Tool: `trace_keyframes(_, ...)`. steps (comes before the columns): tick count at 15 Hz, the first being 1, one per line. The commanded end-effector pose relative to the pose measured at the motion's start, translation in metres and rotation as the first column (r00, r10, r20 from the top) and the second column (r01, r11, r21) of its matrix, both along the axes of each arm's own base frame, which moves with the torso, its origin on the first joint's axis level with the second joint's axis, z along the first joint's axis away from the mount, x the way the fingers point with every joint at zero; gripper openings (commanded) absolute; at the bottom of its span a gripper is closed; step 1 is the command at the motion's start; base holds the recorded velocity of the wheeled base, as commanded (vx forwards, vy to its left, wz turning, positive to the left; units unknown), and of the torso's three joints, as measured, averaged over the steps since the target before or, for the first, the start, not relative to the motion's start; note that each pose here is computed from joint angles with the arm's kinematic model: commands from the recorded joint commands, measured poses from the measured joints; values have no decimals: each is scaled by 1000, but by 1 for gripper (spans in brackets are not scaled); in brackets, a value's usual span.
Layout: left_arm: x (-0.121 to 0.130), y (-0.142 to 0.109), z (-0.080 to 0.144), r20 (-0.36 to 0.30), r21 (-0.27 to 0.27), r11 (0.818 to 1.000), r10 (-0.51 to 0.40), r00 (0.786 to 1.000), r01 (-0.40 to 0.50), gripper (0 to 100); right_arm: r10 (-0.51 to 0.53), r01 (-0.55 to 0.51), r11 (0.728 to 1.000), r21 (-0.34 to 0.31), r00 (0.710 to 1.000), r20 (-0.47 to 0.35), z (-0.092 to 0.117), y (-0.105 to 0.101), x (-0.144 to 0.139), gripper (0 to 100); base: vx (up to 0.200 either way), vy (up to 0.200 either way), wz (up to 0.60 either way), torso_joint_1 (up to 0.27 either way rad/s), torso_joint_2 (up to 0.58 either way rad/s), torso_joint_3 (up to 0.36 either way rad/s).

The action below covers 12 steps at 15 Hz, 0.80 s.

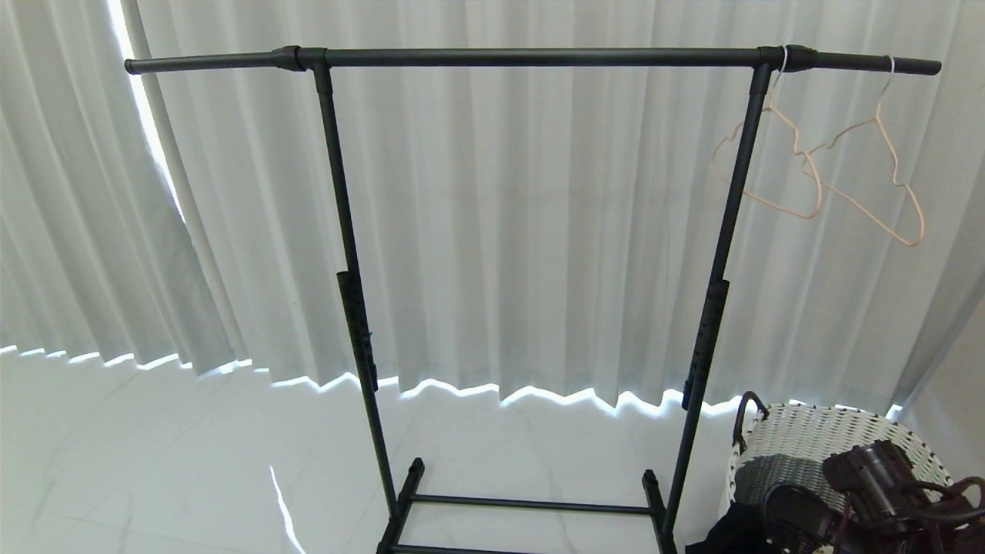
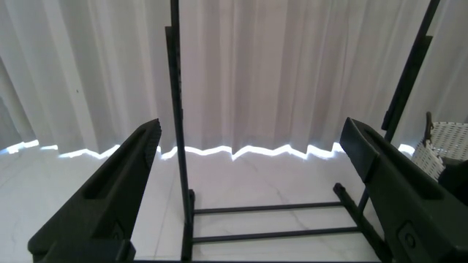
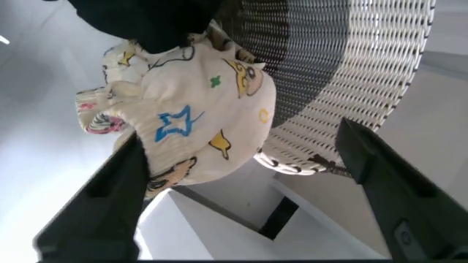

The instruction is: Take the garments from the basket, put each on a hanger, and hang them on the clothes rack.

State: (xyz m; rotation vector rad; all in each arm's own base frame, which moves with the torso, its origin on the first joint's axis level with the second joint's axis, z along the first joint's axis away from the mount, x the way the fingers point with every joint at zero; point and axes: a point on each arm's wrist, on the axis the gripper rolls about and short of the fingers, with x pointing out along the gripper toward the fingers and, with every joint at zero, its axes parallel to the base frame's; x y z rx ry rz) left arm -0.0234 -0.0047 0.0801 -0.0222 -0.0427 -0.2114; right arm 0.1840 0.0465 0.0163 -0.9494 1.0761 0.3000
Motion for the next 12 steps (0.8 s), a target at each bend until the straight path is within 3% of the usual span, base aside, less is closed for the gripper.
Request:
trace_keyframes(1, 0, 0, 0, -1, -1, 1000, 1, 1000, -1, 100, -2, 2, 1000, 1, 1000, 0, -2, 0, 1, 100, 0, 0, 0, 0, 0, 0)
trace_keyframes(6, 0, 0, 0, -2, -4, 1000, 4, 1000, -4, 100, -12, 9, 1000, 28, 997, 82, 9, -1, -2, 100, 0, 0, 0, 0, 0, 0)
trace_keyframes(9, 0, 0, 0, -2, -5, 1000, 4, 1000, -4, 100, -11, 10, 1000, 20, 999, 53, 4, -3, -12, 100, 0, 0, 0, 0, 0, 0)
trace_keyframes(10, 0, 0, 0, 0, -2, 1000, 4, 1000, -4, 100, -11, 10, 1000, 18, 999, 45, 2, -4, -15, 0, 0, 0, 0, 0, 0, 0)
trace_keyframes(12, 0, 0, 0, -2, -2, 1000, 4, 1000, -4, 100, -12, 11, 1000, 17, 999, 41, 0, -5, -16, 0, 0, 0, 0, 0, 0, 0)
